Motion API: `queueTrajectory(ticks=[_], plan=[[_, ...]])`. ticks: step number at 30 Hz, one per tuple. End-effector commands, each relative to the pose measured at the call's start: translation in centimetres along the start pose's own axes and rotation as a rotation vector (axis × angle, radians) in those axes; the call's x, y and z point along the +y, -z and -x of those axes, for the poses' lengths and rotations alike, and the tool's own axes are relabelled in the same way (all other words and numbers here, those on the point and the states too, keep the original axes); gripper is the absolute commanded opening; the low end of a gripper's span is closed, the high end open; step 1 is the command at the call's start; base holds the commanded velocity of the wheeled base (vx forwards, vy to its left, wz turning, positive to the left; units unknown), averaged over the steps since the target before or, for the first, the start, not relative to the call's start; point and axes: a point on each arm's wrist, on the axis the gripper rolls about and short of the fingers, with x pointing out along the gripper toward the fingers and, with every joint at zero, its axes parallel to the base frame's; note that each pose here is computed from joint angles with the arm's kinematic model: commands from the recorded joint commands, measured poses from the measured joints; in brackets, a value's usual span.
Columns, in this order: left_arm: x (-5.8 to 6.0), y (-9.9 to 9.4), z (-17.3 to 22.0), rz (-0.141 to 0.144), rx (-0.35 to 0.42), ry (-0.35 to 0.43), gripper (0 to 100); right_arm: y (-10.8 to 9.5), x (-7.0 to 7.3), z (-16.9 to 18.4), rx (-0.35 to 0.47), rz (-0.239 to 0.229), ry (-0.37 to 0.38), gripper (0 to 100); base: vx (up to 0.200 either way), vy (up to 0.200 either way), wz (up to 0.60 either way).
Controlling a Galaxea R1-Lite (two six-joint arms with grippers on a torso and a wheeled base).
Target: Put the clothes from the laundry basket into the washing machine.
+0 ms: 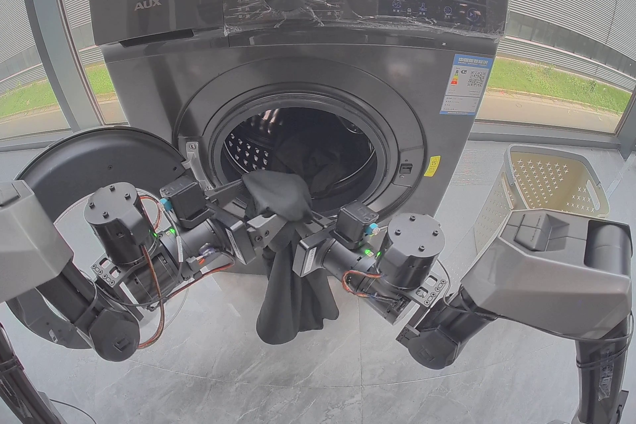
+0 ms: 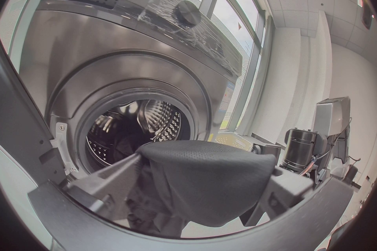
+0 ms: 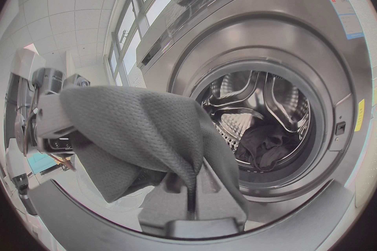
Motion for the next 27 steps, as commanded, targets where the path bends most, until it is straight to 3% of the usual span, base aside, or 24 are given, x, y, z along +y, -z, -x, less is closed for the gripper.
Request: queueTrajectory(ticks=[1,5,7,9,19,27], plan=[[1.7,-1.6,0.2,0.006,-0.061,-0.052,100,-2.3,-1.1,0.5,-0.041,-0.01,0.033,0,0.0,0.0,0.0],[3.2,-2.4,0.6,0.031,-0.09,-0.097,100,-3.1,-1.5,1.1,-0.047,-0.014,0.043,0,0.0,0.0,0.0],[3.3,-2.4,0.7,0.033,-0.09,-0.098,100,-3.1,-1.5,1.1,-0.047,-0.016,0.042,0,0.0,0.0,0.0],[4.3,-1.6,0.8,0.047,-0.06,-0.117,100,-3.6,-1.5,1.1,-0.064,-0.018,0.04,0,0.0,0.0,0.0],[5.6,3.5,0.0,0.083,0.092,-0.151,100,-4.3,-1.0,1.2,-0.085,-0.021,0.028,0,0.0,0.0,0.0],[6.2,4.0,0.3,0.089,0.107,-0.167,100,-4.9,-2.0,1.1,-0.1,-0.031,0.059,0,0.0,0.0,0.0]])
